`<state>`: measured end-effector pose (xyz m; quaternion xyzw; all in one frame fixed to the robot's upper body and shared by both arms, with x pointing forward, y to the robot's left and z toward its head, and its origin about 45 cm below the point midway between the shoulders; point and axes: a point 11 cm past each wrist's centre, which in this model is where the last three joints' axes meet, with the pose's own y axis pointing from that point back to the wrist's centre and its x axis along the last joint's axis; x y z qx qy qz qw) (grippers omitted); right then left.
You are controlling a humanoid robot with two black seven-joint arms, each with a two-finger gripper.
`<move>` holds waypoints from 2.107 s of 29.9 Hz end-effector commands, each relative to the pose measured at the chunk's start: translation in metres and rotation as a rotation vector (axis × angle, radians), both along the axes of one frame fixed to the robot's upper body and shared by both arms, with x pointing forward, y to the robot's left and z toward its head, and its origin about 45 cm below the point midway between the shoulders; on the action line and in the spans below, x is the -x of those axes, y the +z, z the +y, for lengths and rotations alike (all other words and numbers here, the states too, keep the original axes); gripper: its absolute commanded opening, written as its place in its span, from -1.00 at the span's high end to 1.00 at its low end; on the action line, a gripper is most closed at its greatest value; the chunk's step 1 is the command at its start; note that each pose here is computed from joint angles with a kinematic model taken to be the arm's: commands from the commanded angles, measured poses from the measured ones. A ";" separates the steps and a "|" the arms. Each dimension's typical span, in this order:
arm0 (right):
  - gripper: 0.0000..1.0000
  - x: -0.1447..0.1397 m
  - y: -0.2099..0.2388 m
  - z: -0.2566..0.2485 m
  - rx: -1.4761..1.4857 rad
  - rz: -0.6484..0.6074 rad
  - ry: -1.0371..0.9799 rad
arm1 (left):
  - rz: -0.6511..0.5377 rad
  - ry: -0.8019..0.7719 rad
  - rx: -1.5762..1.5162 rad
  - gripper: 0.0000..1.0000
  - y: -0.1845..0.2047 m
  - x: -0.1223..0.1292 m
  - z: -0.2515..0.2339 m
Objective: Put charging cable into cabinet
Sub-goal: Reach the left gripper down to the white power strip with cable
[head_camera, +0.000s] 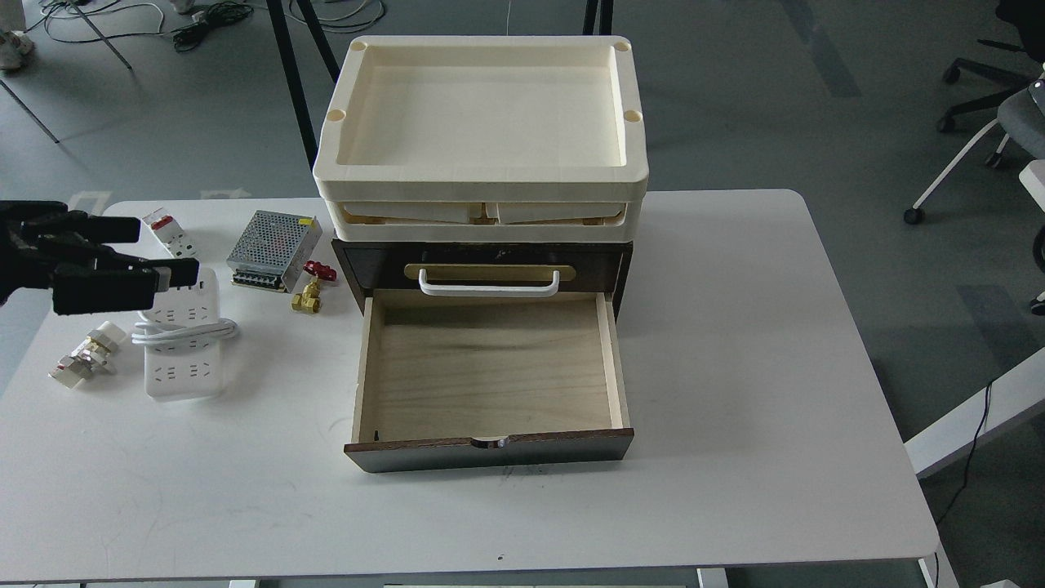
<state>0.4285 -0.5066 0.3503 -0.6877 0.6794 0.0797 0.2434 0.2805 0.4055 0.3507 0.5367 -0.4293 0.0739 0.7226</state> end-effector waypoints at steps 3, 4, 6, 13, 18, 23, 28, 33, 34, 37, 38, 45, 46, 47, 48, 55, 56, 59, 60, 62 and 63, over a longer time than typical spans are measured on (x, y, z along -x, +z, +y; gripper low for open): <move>-1.00 0.001 -0.005 -0.001 0.000 0.013 -0.005 | -0.012 -0.075 -0.185 -0.97 -0.062 -0.013 0.023; -1.00 0.002 -0.008 -0.001 0.000 0.020 -0.004 | -0.021 -0.042 -0.193 -0.97 -0.064 -0.020 0.034; -1.00 0.003 -0.015 0.000 -0.003 0.033 -0.004 | -0.027 0.006 -0.195 -0.97 -0.071 -0.031 0.047; -1.00 0.006 -0.018 -0.002 -0.010 0.037 -0.011 | -0.019 -0.021 -0.211 -0.97 -0.117 -0.054 0.038; -1.00 0.006 -0.017 -0.005 -0.006 0.036 -0.016 | 0.001 0.013 -0.234 -0.97 -0.143 -0.066 0.043; -1.00 0.006 -0.019 -0.003 -0.009 0.039 -0.012 | 0.030 0.031 -0.236 -0.96 -0.165 -0.072 0.040; -1.00 0.005 -0.019 0.000 -0.013 0.037 -0.006 | 0.038 0.041 -0.283 -0.95 -0.192 -0.073 0.053; -1.00 0.005 -0.019 -0.001 -0.013 0.037 -0.006 | 0.004 0.065 -0.314 -0.95 -0.201 -0.075 0.068; -1.00 0.005 -0.019 -0.001 -0.013 0.037 -0.006 | -0.002 0.068 -0.317 -0.95 -0.201 -0.075 0.071; -1.00 0.005 -0.019 0.000 -0.014 0.037 -0.004 | -0.021 0.059 -0.305 -0.95 -0.206 -0.079 0.064; -1.00 0.005 -0.020 0.000 -0.014 0.039 -0.006 | -0.027 0.056 -0.304 -0.94 -0.206 -0.080 0.064; -1.00 0.005 -0.020 -0.001 -0.013 0.039 -0.007 | -0.028 0.056 -0.299 -0.88 -0.214 -0.082 0.059; -1.00 0.005 -0.019 -0.001 -0.012 0.038 -0.008 | -0.027 0.061 -0.306 -0.86 -0.214 -0.082 0.062; -1.00 0.006 -0.019 -0.001 -0.013 0.038 -0.007 | -0.024 0.068 -0.312 -0.84 -0.216 -0.082 0.064; -1.00 0.006 -0.020 -0.002 -0.012 0.040 -0.009 | -0.022 0.070 -0.314 -0.83 -0.217 -0.081 0.064; -1.00 0.007 -0.020 -0.004 -0.010 0.041 -0.012 | 0.000 0.042 -0.347 -0.73 -0.225 -0.075 0.067; -1.00 0.007 -0.020 -0.004 -0.010 0.041 -0.012 | -0.006 0.031 -0.351 -0.71 -0.226 -0.074 0.067; -1.00 0.007 -0.020 -0.003 -0.009 0.041 -0.011 | -0.018 0.024 -0.366 -0.69 -0.227 -0.073 0.072; -1.00 0.007 -0.020 -0.003 -0.009 0.041 -0.011 | -0.015 0.028 -0.375 -0.64 -0.227 -0.071 0.076; -1.00 0.007 -0.020 -0.003 -0.009 0.042 -0.010 | -0.013 0.028 -0.385 -0.59 -0.228 -0.070 0.079; -1.00 0.007 -0.020 -0.003 -0.009 0.041 -0.011 | -0.019 0.026 -0.384 -0.56 -0.228 -0.070 0.078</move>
